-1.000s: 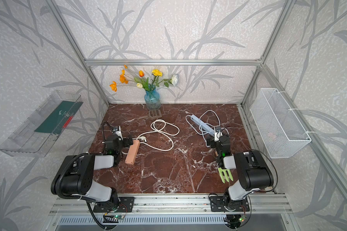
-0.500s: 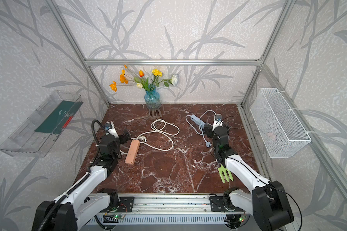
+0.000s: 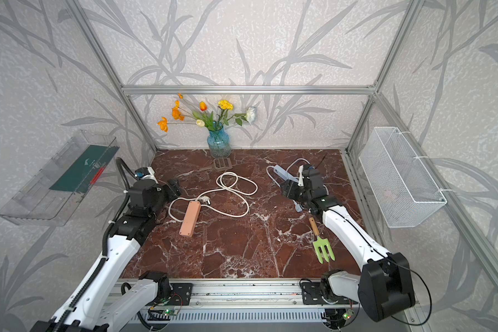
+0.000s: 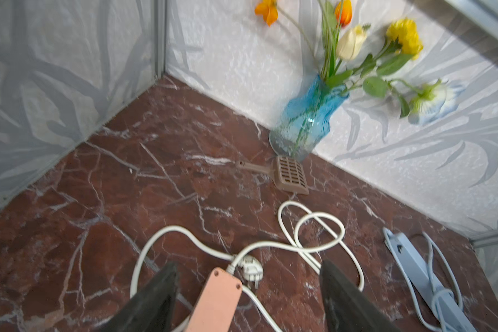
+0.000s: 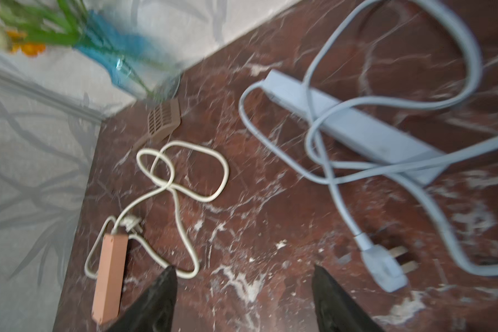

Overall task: Wrap the cord around the power strip
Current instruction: Pick up the power strip from the center of the board.

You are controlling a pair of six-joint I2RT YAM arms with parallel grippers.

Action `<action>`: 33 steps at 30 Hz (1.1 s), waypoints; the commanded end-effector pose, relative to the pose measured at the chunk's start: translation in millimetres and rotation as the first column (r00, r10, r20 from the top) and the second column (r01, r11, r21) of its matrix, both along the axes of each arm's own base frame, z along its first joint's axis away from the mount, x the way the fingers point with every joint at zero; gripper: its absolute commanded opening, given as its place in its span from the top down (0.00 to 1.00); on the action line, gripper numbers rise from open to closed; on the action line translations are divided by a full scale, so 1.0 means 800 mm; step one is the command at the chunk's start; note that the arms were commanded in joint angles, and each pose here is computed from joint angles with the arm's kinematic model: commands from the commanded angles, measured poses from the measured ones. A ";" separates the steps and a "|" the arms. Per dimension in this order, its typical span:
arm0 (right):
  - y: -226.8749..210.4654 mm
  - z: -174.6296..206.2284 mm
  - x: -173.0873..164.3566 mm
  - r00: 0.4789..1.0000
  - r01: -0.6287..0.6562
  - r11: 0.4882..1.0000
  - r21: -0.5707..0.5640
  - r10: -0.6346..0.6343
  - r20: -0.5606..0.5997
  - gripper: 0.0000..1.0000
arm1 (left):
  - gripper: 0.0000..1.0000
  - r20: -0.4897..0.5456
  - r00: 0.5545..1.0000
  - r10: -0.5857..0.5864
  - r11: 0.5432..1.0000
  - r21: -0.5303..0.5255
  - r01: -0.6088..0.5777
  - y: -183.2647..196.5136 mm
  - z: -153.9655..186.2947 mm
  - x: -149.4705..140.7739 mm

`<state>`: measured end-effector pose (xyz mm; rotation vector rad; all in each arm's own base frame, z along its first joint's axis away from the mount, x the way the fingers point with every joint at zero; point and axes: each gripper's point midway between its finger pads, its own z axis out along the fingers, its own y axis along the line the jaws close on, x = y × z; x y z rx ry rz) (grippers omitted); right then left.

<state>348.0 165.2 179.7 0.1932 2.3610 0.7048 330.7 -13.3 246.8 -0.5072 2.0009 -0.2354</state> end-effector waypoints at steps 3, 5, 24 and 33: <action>0.092 -0.035 -0.061 0.960 -0.233 0.966 -0.109 0.210 -0.187 0.25 | 0.15 -0.354 0.931 -0.086 0.996 -0.009 0.088 -0.027 -0.076 -0.029; 0.123 -0.043 -0.062 0.945 -0.284 0.952 -0.118 0.257 -0.204 0.25 | 0.10 -0.471 0.880 -0.061 0.994 0.053 0.097 -0.027 -0.103 -0.043; 0.191 -0.070 -0.049 0.896 -0.397 0.918 0.014 0.391 -0.209 0.24 | 0.22 -0.822 0.566 0.058 0.961 0.200 0.192 -0.024 -0.280 -0.056; 0.196 -0.070 -0.051 0.891 -0.409 0.911 0.044 0.409 -0.198 0.25 | 0.49 -0.850 0.527 -0.014 0.962 0.132 0.238 -0.042 -0.309 -0.038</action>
